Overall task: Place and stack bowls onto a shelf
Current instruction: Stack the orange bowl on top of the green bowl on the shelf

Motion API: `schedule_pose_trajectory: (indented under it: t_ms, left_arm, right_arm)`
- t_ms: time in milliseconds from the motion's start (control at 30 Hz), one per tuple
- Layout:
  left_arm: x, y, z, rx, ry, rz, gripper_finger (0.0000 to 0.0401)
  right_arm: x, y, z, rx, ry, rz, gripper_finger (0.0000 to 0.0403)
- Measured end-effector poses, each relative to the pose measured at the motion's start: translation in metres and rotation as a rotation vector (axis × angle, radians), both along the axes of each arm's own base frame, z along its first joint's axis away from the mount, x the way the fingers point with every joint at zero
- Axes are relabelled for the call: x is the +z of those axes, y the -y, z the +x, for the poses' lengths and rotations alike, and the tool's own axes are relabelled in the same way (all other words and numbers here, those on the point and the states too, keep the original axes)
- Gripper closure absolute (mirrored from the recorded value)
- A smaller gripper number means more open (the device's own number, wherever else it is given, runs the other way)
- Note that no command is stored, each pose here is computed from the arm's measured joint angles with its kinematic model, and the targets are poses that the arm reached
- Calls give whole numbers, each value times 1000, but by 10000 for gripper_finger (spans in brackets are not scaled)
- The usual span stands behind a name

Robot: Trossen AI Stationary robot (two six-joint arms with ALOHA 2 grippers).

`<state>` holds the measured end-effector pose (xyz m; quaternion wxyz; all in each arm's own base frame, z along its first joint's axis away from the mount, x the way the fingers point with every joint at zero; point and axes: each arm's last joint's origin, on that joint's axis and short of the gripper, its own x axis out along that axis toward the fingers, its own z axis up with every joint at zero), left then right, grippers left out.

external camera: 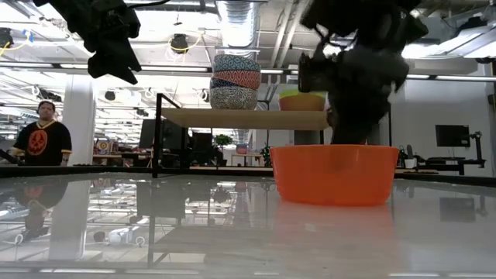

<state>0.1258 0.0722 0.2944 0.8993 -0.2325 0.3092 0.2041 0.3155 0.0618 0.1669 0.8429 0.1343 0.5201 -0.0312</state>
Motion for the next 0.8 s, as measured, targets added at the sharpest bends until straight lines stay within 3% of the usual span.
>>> schedule_pose_trajectory:
  t_ms: [233, 400, 633, 800]
  left_arm:
    - [0, 0, 0, 1, 0, -1, 211]
    - [0, 0, 0, 4, -2, -7, 211]
    - [0, 0, 0, 6, -1, -5, 211]
    - [0, 0, 0, 12, -1, -9, 211]
  right_arm:
    - [-21, -2, 6, 1, -94, 59, 379]
    - [-5, -5, 10, 6, -92, 53, 380]
    - [80, 29, 5, -27, -41, -26, 380]
    - [156, 83, -15, -224, 107, -173, 380]
